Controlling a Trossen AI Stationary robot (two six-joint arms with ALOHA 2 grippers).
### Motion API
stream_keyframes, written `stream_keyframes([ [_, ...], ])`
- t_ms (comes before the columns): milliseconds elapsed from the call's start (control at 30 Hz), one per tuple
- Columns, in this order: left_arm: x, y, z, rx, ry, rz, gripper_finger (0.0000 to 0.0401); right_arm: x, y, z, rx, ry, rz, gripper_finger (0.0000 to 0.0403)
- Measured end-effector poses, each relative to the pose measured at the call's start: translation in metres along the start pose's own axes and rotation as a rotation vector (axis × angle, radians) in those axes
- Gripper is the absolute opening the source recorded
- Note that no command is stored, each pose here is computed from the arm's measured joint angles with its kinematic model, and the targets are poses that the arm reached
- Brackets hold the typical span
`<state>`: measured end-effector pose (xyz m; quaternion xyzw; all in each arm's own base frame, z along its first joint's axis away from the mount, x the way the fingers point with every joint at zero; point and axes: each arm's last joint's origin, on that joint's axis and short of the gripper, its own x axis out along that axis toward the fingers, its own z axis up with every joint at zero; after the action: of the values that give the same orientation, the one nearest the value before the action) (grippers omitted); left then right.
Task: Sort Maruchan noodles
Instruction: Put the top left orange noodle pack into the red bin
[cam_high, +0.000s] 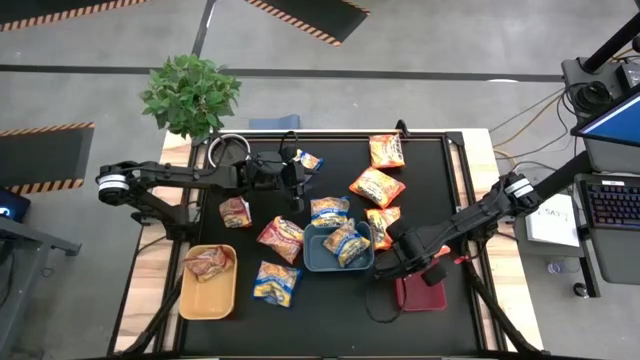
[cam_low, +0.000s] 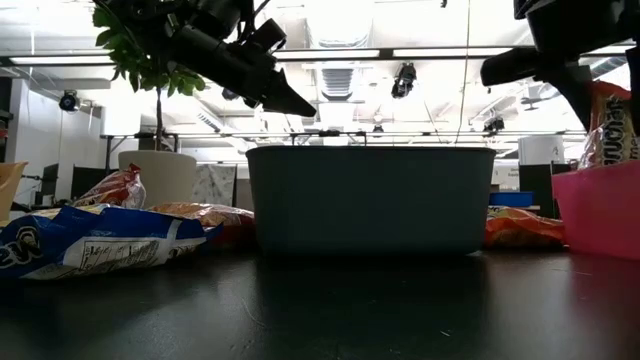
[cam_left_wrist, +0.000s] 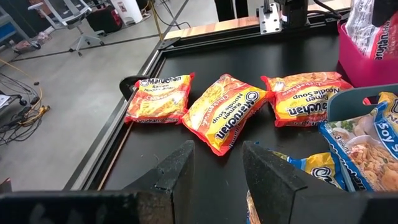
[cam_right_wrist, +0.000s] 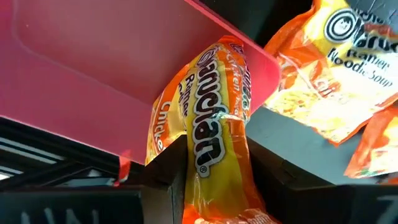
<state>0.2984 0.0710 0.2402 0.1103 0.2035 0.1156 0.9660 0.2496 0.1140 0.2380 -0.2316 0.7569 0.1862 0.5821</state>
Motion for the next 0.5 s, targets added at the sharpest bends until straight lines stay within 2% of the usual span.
stream_keyframes([
  [133,0.0000,0.0000,-0.0002,-0.008,0.002,0.000,0.0120,0.0000,-0.0018,0.0000,0.016,0.006,-0.059,0.0127],
  [333,0.0000,-0.0003,-0.0013,-0.018,0.013,-0.003,0.0120,-0.0001,-0.0027,0.0018,0.029,-0.014,-0.061,0.0151],
  [500,0.0000,-0.0005,-0.0014,-0.033,0.014,-0.004,0.0120,-0.0002,-0.0027,0.0016,0.073,-0.015,-0.061,0.0155],
])
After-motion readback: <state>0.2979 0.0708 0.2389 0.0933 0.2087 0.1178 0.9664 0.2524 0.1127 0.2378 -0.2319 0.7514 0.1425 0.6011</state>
